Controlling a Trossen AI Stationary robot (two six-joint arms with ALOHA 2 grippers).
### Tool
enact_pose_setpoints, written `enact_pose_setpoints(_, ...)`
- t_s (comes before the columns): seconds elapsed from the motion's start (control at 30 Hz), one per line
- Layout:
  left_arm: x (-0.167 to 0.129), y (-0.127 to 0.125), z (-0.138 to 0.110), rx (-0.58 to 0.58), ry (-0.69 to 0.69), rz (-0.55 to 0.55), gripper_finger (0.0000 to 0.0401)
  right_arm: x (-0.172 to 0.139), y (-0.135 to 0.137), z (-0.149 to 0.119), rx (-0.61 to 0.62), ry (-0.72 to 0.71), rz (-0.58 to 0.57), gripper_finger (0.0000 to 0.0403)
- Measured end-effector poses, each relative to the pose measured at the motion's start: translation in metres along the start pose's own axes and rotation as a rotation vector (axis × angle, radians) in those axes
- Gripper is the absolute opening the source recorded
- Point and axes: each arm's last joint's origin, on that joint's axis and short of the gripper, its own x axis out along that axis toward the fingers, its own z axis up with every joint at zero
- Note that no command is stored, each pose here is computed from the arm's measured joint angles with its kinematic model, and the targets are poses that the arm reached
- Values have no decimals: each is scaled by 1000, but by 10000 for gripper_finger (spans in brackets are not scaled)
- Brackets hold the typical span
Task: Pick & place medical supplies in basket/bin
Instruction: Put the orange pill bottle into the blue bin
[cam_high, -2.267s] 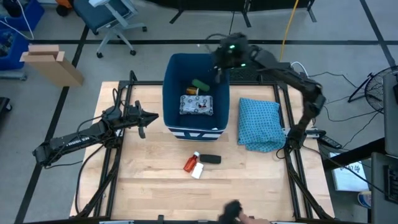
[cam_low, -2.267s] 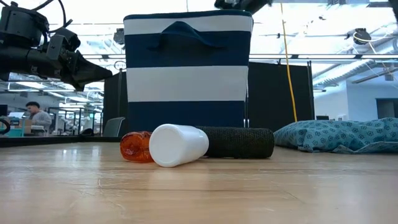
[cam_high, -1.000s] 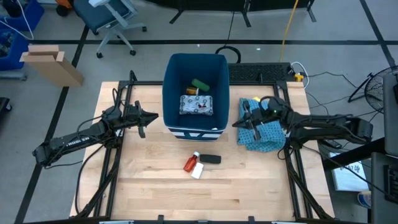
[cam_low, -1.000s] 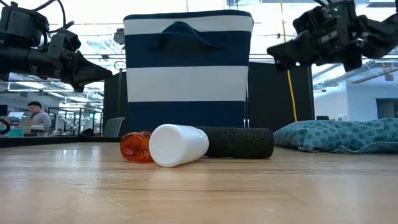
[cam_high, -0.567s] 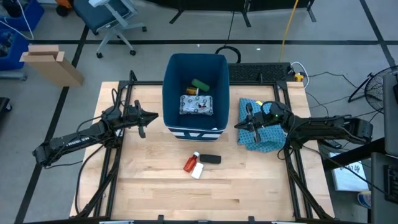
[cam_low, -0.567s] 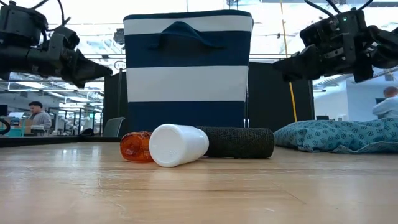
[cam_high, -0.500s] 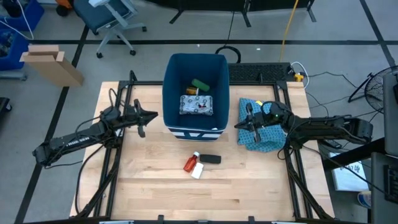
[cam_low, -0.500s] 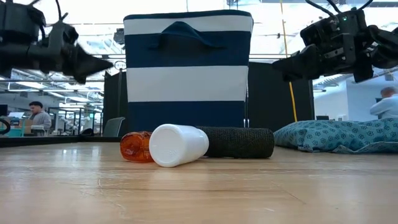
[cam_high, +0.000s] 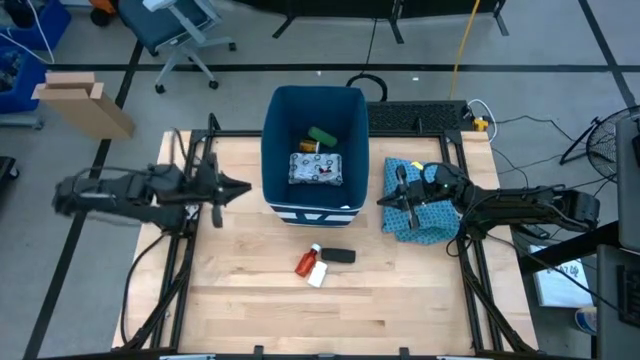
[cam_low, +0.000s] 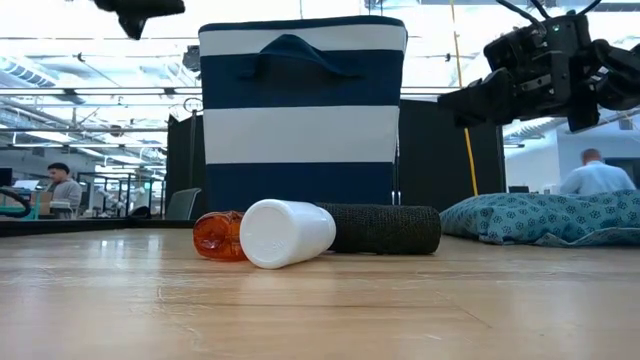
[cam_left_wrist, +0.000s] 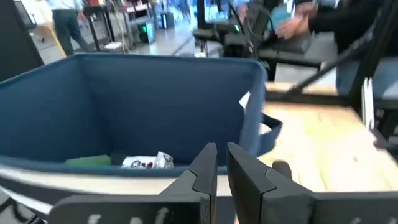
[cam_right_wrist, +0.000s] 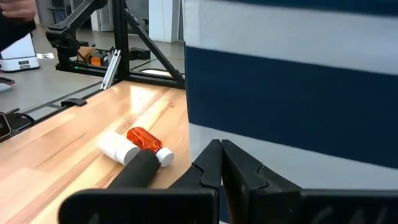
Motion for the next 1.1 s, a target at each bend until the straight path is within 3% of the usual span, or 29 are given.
enact_pose_setpoints(0.23, 34, -58, 29, 106, 79, 4, 35, 0, 0, 0, -2, -3, 0, 0)
enact_pose_setpoints(0.5, 88, -124, 23, 67, 233, 8, 35, 0, 0, 0, 2, -1, 0, 0)
enact_pose_setpoints(0.83, 152, -175, -14, -63, 407, 97, 35, 0, 0, 0, 6, 4, 1, 0)
enact_pose_setpoints(1.1, 181, -178, -58, -118, 657, 271, 46, 0, 0, 0, 8, 4, 1, 0)
